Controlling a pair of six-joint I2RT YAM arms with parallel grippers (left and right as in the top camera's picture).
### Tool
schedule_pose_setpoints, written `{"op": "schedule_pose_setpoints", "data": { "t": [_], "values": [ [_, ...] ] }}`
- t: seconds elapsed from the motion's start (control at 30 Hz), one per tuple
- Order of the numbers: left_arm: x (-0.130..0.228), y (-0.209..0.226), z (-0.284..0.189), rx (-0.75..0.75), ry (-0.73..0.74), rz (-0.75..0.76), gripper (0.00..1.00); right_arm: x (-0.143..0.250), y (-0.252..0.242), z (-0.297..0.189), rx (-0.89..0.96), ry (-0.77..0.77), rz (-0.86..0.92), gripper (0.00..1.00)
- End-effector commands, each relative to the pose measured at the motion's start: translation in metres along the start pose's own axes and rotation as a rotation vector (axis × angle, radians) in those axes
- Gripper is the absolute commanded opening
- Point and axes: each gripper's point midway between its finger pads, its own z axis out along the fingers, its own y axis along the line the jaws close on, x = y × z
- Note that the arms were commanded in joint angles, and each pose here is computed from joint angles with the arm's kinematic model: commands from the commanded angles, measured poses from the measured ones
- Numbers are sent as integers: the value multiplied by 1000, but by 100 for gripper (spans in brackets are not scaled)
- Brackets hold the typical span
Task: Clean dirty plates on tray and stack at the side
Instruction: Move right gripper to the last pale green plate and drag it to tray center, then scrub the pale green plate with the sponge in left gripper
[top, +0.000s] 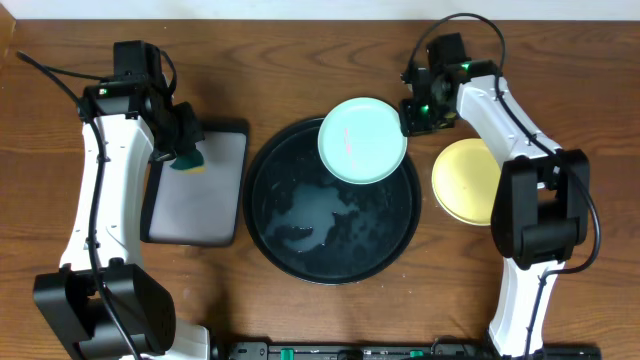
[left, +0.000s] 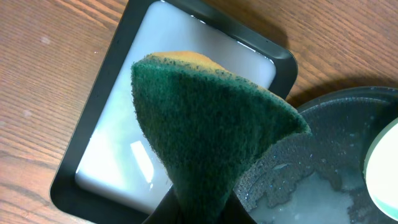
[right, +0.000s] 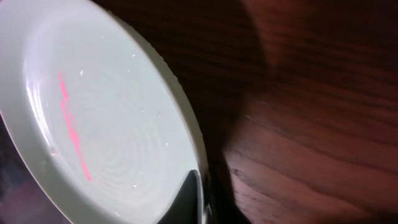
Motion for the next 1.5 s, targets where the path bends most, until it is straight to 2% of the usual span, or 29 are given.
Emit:
{"op": "schedule_pose_setpoints", "data": {
  "t": [0.0,0.07,0.2,0.33,0.5,0.6,0.8,0.97,1.13,1.27,1.47],
  "values": [
    [-5,1,-9,-3,-32,12,8,-6,-1,-3,72,-20,-5,20],
    [-5,1,-9,-3,-31,12,8,-4,-7,6,96,-7,-12,18],
    [-5,1,-9,-3,-32,12,8,1,-3,14,59,18,-8,1],
    [-5,1,-9,-2,-31,12,8,-1,15,6,-5,12,3,1],
    [-4,-1,-9,5,-28,12,8,11,52,-16,-40,34,174,1],
    [-4,-1,-9,7,-27,12,8,24,68,-8,0,74,297,1],
    [4,-4,-3,8,-1,25,8,61,91,31,46,138,321,1],
    [23,-33,4,65,48,91,7,75,95,51,16,151,333,1],
    [42,-80,17,96,72,225,7,87,92,62,2,168,337,1],
    [52,-121,44,120,79,327,7,87,94,63,-2,164,330,1],
    [64,-144,105,105,139,375,7,86,95,63,-3,160,324,1]
  ]
}}
